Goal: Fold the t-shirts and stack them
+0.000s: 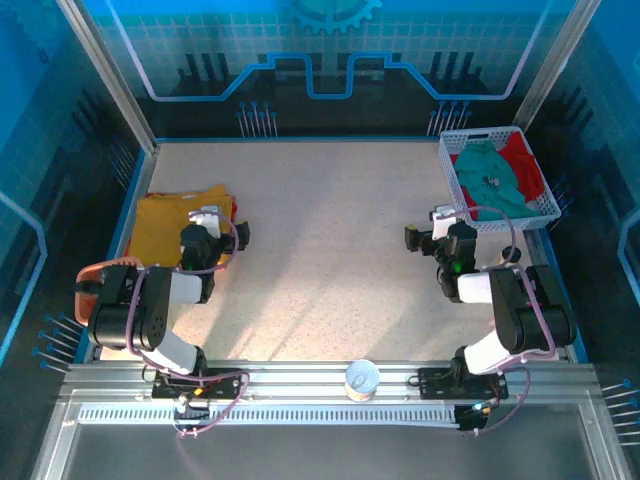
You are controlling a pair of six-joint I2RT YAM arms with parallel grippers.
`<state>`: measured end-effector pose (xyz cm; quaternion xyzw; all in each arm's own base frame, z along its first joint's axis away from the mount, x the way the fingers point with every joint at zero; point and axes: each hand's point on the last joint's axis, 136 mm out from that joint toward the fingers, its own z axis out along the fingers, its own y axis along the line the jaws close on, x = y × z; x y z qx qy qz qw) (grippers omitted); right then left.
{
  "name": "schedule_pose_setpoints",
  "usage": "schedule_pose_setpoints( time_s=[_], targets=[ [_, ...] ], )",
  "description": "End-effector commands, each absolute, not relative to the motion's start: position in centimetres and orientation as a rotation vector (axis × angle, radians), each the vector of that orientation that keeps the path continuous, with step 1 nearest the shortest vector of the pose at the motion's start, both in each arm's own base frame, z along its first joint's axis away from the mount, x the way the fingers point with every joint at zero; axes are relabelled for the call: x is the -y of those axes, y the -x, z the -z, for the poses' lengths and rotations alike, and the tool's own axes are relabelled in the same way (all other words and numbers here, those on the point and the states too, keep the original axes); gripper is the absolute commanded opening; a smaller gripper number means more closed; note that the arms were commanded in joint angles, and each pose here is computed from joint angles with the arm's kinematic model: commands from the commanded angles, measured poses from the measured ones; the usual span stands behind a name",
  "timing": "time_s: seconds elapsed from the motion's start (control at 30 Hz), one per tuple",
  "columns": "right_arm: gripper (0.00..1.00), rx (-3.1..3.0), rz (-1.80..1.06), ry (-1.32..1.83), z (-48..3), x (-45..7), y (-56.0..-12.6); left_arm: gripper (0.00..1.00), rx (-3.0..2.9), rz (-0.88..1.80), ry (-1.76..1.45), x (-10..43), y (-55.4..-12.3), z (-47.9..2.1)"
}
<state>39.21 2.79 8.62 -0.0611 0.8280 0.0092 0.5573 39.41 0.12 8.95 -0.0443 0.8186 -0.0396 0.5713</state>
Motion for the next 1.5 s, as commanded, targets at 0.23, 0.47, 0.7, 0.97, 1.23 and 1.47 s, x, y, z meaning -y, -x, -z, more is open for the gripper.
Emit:
schedule_pose_setpoints(
  time_s=[0.23,0.47,0.7,0.97,1.23,1.47],
  targets=[
    [1.00,-1.910,-0.019,0.148,-9.7,-3.0,-39.9,0.99,-1.904,0.103,0.058,0.6,-39.9,-9.6],
    [1.00,-1.874,0.085,-0.002,-10.1,-0.5,-39.4,0.99,-1.904,0.104,0.061,0.6,-39.9,-9.6],
    [1.00,-1.884,0.118,0.005,-10.1,-0.7,-39.6,0.99,-1.905,0.099,0.061,0.6,-39.8,-9.5],
    [1.00,-1.879,0.118,0.063,-10.2,-1.8,-39.6,0.99,-1.905,0.097,0.067,0.5,-39.8,-9.5],
    [1.00,-1.919,0.242,-0.022,-13.5,-0.3,-39.4,0.99,-1.998,0.074,0.026,1.2,-40.6,-11.8],
    [0.99,-2.037,0.235,-0.186,-19.3,1.0,-40.1,0.99,-1.996,0.208,0.144,3.2,-41.0,-16.8]
  ],
)
